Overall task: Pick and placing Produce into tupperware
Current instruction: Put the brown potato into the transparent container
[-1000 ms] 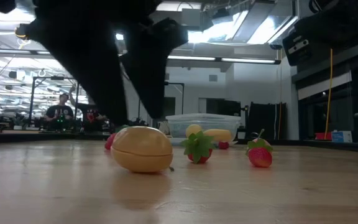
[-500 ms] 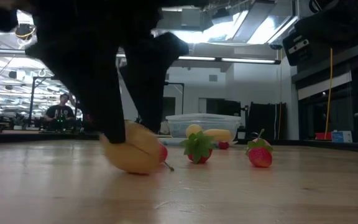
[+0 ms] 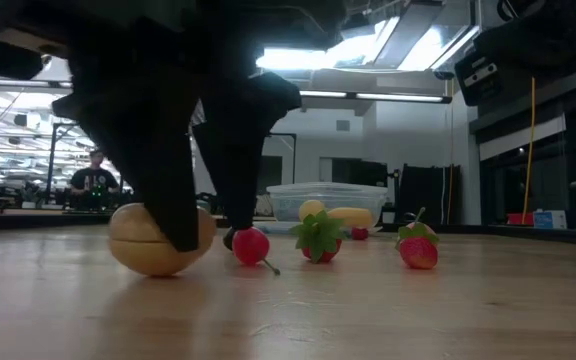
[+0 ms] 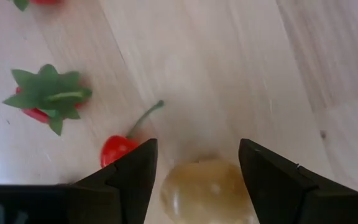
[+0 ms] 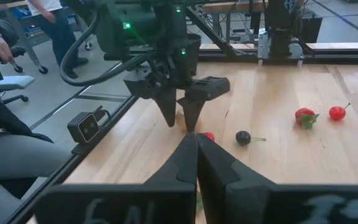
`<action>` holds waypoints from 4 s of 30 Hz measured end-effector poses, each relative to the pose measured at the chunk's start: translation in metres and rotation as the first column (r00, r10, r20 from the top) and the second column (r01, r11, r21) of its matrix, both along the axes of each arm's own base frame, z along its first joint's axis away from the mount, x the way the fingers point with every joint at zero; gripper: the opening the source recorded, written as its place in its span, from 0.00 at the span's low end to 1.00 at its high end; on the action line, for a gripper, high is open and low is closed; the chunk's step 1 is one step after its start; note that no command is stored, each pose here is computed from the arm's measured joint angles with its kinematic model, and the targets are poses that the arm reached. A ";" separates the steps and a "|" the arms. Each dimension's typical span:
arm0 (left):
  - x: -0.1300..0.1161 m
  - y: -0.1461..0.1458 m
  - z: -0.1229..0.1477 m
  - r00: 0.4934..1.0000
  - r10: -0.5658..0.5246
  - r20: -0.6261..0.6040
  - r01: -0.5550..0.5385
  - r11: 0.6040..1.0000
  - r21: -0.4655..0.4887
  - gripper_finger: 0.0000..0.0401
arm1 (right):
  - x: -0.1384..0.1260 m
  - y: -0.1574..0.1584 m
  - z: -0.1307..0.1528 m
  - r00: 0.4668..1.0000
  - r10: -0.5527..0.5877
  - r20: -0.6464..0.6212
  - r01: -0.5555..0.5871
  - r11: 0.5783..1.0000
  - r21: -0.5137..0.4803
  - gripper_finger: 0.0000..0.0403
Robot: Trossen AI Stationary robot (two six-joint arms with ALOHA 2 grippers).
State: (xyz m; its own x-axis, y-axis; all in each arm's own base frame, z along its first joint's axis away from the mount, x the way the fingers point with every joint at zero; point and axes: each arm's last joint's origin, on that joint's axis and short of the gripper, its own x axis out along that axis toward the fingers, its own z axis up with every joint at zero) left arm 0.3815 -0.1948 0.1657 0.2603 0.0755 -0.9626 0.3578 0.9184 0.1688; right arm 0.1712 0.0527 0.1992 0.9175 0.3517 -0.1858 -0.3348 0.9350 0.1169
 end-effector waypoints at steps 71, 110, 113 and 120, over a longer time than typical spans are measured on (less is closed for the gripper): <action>-0.011 0.012 -0.006 0.856 0.502 -0.125 -0.516 0.845 -0.138 0.55 | 0.000 0.000 -0.001 1.000 -0.007 -0.025 0.008 0.999 0.043 0.01; -0.040 0.005 0.065 0.853 0.380 0.358 -0.459 0.873 0.167 0.55 | 0.000 0.000 -0.001 1.000 -0.006 -0.024 0.007 0.999 0.035 0.01; -0.067 -0.001 0.090 0.802 0.399 0.445 -0.515 0.839 0.176 0.55 | 0.001 0.001 -0.002 1.000 -0.007 -0.027 0.008 0.999 0.036 0.01; -0.104 -0.006 0.104 0.788 0.538 0.299 -0.594 0.791 0.143 0.55 | 0.008 0.002 -0.003 1.000 -0.006 -0.001 0.007 0.999 0.042 0.01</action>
